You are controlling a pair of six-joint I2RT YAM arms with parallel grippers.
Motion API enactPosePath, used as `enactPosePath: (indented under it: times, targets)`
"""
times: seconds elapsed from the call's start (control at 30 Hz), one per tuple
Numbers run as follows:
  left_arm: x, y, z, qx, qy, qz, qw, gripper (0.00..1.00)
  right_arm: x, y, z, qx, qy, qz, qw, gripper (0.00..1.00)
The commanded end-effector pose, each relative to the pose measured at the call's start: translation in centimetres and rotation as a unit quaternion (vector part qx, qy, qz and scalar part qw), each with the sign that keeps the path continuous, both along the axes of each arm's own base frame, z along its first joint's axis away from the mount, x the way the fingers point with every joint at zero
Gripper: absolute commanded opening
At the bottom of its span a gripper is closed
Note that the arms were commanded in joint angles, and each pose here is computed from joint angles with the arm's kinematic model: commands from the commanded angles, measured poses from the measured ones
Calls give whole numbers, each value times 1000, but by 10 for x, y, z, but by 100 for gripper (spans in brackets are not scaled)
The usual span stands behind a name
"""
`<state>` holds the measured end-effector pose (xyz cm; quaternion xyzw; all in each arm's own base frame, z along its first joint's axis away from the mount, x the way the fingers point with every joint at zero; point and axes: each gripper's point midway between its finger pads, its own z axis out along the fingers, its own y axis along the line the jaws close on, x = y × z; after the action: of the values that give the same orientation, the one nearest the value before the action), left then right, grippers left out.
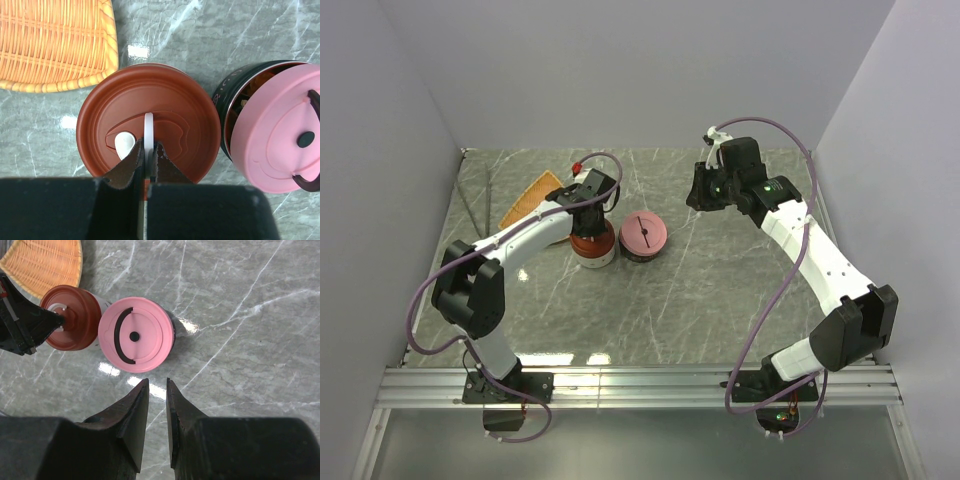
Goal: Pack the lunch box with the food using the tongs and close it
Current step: Put the lid back on the lunch box
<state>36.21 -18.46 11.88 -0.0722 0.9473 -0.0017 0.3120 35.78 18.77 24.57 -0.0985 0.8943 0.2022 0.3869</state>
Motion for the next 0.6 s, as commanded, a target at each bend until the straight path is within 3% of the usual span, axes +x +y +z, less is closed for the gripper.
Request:
enactPosePath:
  times: [0.0,0.57]
  targets:
    - [2,0,-5,-4,0,6,1000,0,3,-1,17,2,-30,2,1000,28]
    - [0,-3,-19,-15,16,4,1000,0,2,-2,17,0,-32,1,999,28]
